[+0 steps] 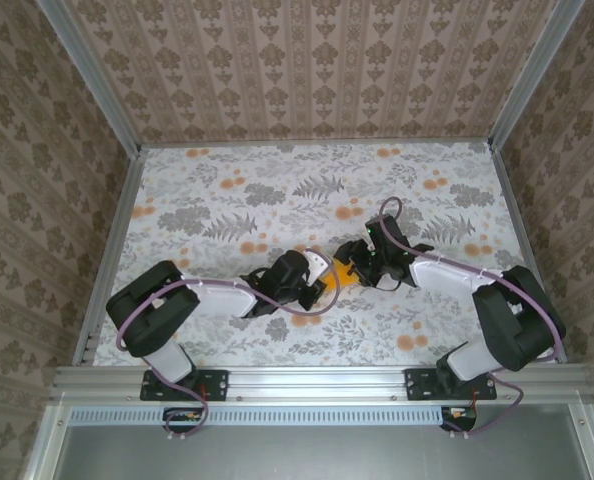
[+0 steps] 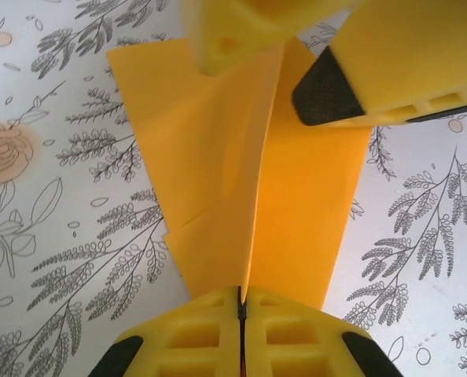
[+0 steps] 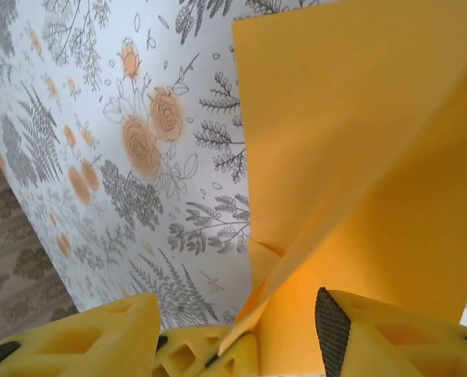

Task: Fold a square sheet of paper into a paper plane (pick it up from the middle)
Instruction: Fourth fold the wing at the center of the table.

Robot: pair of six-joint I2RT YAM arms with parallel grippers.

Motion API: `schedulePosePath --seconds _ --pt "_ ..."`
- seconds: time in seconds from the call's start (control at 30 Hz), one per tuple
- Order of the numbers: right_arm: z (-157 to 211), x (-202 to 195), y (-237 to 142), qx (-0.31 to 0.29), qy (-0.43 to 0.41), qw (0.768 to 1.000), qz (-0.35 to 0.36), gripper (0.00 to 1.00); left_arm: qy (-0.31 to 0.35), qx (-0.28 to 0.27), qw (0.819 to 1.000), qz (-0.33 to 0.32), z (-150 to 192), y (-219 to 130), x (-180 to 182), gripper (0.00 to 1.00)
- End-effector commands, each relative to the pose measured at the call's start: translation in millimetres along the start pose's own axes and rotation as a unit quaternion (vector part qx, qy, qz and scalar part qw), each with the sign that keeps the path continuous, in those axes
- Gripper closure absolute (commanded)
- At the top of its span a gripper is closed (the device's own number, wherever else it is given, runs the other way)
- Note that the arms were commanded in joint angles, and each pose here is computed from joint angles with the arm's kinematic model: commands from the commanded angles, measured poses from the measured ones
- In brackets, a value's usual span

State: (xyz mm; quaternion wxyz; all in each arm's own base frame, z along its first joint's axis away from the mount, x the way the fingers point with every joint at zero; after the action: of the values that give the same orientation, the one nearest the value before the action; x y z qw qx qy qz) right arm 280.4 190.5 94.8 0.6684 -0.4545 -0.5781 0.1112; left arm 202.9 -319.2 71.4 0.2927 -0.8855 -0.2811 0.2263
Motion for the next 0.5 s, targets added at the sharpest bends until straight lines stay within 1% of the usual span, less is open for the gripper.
schedulePosePath --seconds 0.0,0.13,0.3,0.4,0.47 --pt "8.1 2.5 -3.6 0.01 -0.064 0.997 -0.041 0.46 -0.037 -0.011 0.999 -0.002 0.9 0.5 2.4 0.92" --pt "11.7 -3.5 -3.7 0.011 -0.085 0.995 -0.041 0.52 -0.054 -0.009 0.998 -0.003 5.5 3.2 4.2 0.92" --pt "15.1 -13.5 0.5 0.016 -0.092 0.995 -0.03 0.66 -0.064 -0.006 0.998 -0.003 6.9 4.6 4.7 0.92" --pt "14.7 -15.7 2.2 0.013 -0.095 0.995 -0.03 0.66 -0.063 -0.005 0.998 0.0 6.3 4.9 3.2 0.92" --pt "14.3 -14.0 1.8 0.01 -0.1 0.994 -0.037 0.64 -0.063 -0.002 0.998 0.0 6.5 5.3 3.6 0.92"
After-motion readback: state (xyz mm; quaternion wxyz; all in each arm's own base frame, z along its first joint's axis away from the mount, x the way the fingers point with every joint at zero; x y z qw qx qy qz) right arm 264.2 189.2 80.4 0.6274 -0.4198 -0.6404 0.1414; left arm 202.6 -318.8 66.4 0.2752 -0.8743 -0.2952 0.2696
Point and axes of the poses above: each hand's point on the last joint's axis, 136 mm out from that joint toward the fingers, its own y axis out along the fingers, its own x axis along the line the jaws close on, z = x × y, the point moved 4 cm from there along -y, back along the fingers, and after that the axes turned 7 degrees about -y, right-handed, at the moved point
